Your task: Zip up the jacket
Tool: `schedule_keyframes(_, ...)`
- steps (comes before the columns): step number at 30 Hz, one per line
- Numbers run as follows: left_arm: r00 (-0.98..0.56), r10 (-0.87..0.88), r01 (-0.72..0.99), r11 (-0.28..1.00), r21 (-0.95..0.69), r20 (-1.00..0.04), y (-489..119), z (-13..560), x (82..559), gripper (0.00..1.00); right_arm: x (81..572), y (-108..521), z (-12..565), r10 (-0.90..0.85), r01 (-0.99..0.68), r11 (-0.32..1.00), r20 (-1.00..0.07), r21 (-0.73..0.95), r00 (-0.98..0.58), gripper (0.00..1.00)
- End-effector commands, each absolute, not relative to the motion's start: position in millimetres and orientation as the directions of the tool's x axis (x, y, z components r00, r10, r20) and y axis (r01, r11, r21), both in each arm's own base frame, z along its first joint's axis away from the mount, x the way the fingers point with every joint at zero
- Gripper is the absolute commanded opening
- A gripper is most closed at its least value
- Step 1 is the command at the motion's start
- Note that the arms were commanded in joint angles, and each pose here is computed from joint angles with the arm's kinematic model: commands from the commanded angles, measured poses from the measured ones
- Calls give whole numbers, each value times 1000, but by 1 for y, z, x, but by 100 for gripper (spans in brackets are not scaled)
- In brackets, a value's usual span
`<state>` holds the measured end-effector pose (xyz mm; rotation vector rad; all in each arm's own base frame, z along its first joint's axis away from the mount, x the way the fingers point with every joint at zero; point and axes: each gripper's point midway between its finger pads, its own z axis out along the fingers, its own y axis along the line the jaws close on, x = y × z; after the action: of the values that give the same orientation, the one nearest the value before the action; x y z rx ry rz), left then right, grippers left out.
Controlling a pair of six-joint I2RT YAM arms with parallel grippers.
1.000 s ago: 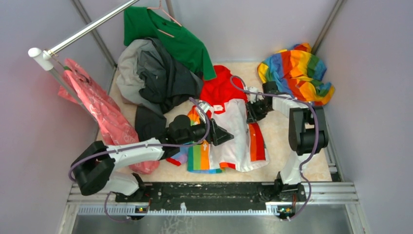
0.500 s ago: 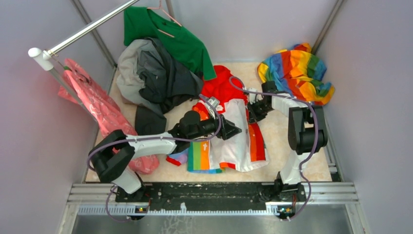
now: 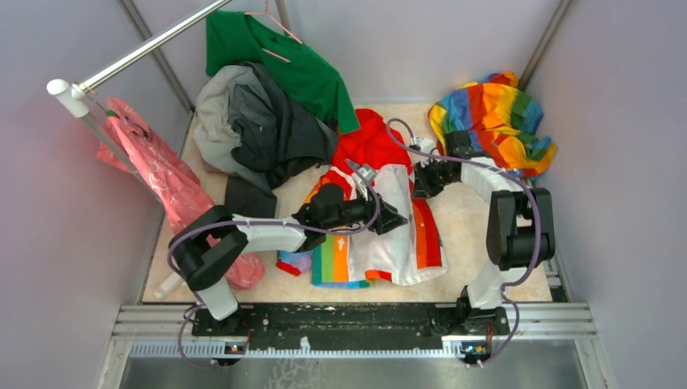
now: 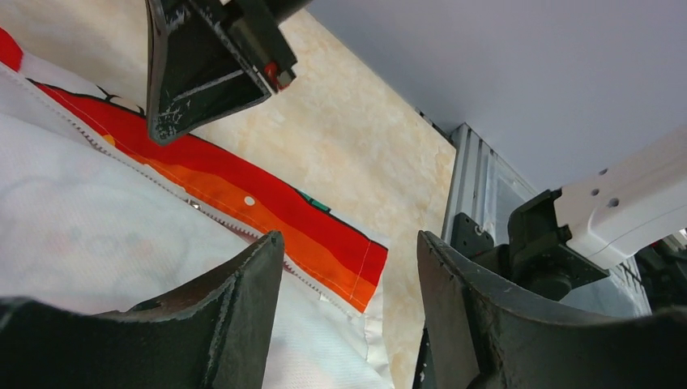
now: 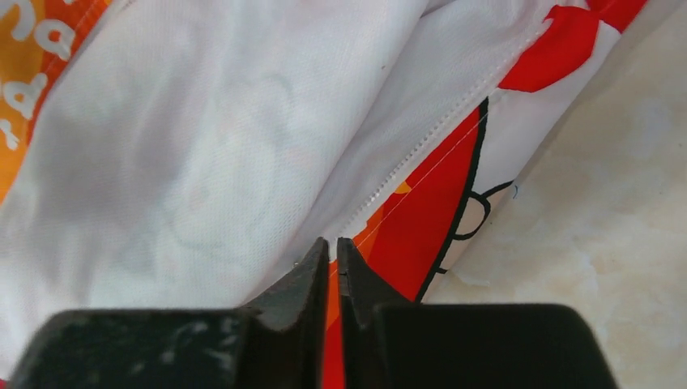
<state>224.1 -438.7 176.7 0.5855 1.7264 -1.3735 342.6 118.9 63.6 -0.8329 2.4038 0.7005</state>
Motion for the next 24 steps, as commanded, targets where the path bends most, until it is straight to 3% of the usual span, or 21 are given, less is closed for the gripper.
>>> schedule_keyframes(1,-500,-106,834,208,-511,-860,-450,182,225,67,348,118,90,-403,-720,646,-688,253,-603,19)
schedule_keyframes(3,-490,-89,843,206,-498,-867,-447,176,230,66,346,116,87,-405,-719,649,-688,247,-602,34)
schedule_keyframes(5,-481,-98,846,211,-490,-871,-441,173,237,66,345,118,82,-403,-721,645,-688,255,-603,40)
schedule_keyframes(9,-478,-129,832,251,-495,-869,-425,171,257,65,344,113,65,-415,-701,661,-649,267,-638,40)
schedule_keyframes(18,-525,-168,803,229,-551,-834,-422,192,262,51,349,110,38,-482,-665,728,-567,166,-669,40)
schedule_keyframes(24,-542,-162,779,270,-566,-824,-421,177,267,49,349,113,29,-509,-662,738,-535,133,-674,40)
